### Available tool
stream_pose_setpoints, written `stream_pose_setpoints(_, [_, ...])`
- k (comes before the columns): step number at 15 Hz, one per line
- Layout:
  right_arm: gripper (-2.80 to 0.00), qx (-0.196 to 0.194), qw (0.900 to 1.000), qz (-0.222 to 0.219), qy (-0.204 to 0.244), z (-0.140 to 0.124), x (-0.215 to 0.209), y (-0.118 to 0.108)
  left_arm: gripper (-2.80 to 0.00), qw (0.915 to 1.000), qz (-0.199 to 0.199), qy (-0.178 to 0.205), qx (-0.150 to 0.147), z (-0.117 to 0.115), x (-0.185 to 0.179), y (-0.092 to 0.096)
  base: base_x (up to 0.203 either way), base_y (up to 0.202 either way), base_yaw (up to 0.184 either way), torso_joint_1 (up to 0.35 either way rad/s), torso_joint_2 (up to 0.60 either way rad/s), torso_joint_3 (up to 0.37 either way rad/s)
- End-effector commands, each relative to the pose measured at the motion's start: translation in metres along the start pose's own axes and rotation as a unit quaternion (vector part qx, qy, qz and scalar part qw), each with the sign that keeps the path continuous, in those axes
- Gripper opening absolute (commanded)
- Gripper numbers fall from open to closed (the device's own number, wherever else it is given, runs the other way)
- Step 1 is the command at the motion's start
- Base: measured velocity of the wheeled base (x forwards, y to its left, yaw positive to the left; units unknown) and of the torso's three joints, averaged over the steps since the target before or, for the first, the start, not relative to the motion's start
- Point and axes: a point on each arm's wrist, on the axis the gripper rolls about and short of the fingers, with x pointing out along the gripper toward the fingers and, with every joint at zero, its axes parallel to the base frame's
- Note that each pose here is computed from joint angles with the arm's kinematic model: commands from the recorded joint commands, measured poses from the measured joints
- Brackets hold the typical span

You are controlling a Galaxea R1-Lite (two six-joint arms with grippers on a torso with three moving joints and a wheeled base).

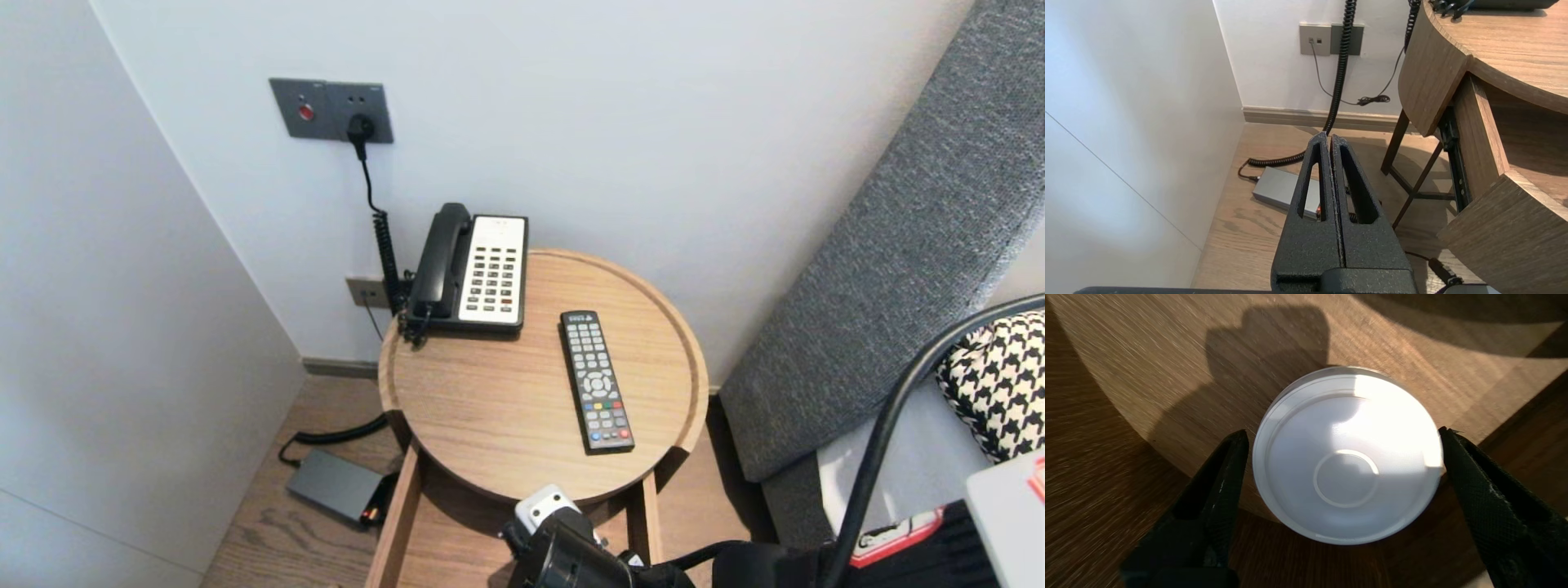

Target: Put the remote controls on the table in the drawer one by one

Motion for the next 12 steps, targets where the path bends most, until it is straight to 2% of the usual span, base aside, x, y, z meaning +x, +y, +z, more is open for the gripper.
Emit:
stream_pose_setpoints(1, [0.0,0.01,1.0,0.01,-0.021,0.006,-0.016,-0.004,-2.8,1.0,0.0,0.006,0.0,-0.003,0.001,0.0,0.0,0.0,0.0,0.0,0.0,0.0])
stream_pose_setpoints(9, [0.0,0.034,0.996,0.032,-0.07,0.007,-0.069,-0.029,-2.8,1.0,0.0,0.006,0.0,-0.003,0.001,0.0,0.0,0.0,0.0,0.0,0.0,0.0])
stream_pose_setpoints(12, [0.0,0.067,0.993,0.021,-0.089,0.009,-0.087,-0.056,-2.8,1.0,0.0,0.006,0.0,-0.003,0.001,0.0,0.0,0.0,0.0,0.0,0.0,0.0])
